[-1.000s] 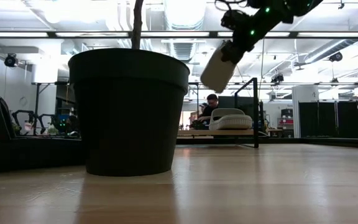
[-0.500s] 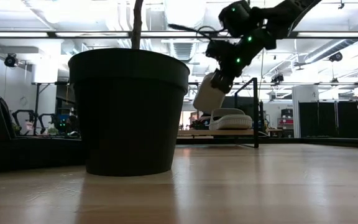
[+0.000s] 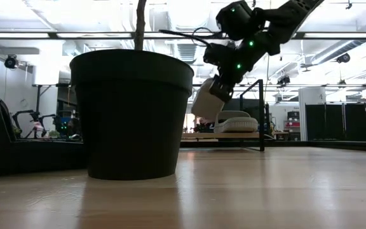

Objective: Pick and place slides into the shelf
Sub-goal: Put the gray slide on the shelf

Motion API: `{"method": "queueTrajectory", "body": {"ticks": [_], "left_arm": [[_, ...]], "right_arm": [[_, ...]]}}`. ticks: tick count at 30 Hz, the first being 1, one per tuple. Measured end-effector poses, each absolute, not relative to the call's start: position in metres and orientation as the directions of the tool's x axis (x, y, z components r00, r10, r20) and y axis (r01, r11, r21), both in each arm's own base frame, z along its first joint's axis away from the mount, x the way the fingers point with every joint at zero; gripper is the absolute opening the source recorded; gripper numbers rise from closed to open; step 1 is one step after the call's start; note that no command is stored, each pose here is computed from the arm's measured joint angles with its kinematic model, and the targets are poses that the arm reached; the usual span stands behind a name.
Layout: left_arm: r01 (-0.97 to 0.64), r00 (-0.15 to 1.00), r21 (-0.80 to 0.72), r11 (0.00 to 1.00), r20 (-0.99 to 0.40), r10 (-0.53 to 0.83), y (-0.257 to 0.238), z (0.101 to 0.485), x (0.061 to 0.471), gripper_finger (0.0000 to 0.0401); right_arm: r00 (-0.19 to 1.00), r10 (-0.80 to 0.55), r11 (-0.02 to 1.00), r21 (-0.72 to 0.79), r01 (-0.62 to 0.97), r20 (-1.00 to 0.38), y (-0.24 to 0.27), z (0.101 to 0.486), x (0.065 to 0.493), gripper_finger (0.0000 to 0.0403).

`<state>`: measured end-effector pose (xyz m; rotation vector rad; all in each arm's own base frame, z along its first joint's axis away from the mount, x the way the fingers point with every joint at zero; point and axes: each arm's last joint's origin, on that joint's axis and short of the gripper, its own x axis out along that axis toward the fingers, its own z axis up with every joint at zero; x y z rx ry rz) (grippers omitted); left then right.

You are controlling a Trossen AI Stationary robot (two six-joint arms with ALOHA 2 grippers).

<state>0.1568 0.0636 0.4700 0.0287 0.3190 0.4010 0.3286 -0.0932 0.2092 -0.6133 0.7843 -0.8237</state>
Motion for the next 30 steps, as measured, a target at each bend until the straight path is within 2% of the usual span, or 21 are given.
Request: {"method": "queueTrajectory", "body": {"ticks": [12,18,25,30], "left_arm": [[-0.416,0.837,0.109,0.903,-0.341,0.427,0.065,0.465,0.156,0.0255],[-0.416,0.830,0.111,0.903,-0.359,0.426,0.066,0.459,0.158,0.0255],[-0.437,0.801,0.127,0.890,-0.395,0.450,0.069,0.447,0.162,0.0255],[-0.452,0.789,0.134,0.882,-0.400,0.465,0.069,0.445,0.163,0.0255]], "right_arm": [[0.395,-0.871,0.447,-0.806,0.389,-0.292,-0.072,0.186,0.347,0.0045],[0.394,-0.869,0.451,-0.804,0.388,-0.298,-0.069,0.180,0.350,0.0045],[0.450,-0.840,0.479,-0.802,0.356,-0.302,-0.045,0.176,0.360,0.0045],[0.385,-0.875,0.434,-0.830,0.349,-0.295,-0.034,0.173,0.359,0.0045]]}}
